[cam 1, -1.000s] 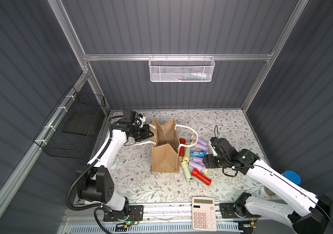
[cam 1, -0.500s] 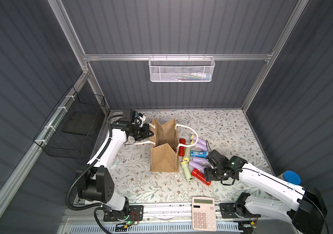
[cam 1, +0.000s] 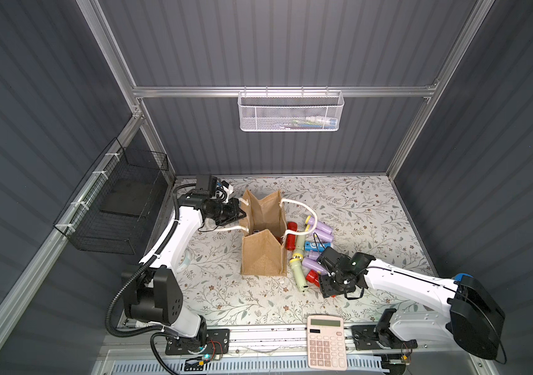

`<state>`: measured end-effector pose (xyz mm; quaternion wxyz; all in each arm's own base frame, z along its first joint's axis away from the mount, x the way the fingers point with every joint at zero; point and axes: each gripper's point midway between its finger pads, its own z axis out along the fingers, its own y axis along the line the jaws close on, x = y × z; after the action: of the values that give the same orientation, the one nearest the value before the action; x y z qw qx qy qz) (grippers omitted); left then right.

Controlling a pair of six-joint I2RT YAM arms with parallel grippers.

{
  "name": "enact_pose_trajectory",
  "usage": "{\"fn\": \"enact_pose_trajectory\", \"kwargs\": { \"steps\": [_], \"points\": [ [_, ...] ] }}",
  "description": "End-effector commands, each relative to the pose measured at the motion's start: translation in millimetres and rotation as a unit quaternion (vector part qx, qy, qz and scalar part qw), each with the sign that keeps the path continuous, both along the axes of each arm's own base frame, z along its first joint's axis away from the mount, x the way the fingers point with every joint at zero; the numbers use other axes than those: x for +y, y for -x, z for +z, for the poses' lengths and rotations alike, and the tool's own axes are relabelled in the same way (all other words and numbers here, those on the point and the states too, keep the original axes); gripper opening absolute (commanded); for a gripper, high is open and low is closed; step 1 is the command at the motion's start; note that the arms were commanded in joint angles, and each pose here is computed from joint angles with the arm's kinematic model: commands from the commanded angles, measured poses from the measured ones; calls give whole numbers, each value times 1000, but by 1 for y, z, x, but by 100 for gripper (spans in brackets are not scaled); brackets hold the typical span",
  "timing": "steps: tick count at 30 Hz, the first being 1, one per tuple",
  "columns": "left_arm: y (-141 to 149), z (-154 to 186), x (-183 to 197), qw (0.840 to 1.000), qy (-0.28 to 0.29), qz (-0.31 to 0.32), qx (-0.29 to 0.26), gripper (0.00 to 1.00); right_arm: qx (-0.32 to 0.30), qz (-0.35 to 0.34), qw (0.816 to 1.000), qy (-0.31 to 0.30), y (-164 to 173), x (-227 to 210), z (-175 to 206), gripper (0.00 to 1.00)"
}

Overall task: Put the flashlights into the tote bags
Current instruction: Pick up the flashlight from the center of the board.

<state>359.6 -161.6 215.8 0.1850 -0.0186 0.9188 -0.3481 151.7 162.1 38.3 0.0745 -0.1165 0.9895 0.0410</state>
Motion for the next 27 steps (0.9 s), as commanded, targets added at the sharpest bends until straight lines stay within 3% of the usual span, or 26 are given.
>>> {"fn": "enact_pose_trajectory", "kwargs": {
  "steps": [1, 27],
  "points": [
    [-5, 11, 3, 1000, 0, 0, -23, 0, -3, 27, 999, 20, -3, 3, -3, 68],
    [-5, 13, 2, 1000, 0, -1, -22, 0, 17, 113, 992, 60, -7, 19, -26, 61]
  ]
}}
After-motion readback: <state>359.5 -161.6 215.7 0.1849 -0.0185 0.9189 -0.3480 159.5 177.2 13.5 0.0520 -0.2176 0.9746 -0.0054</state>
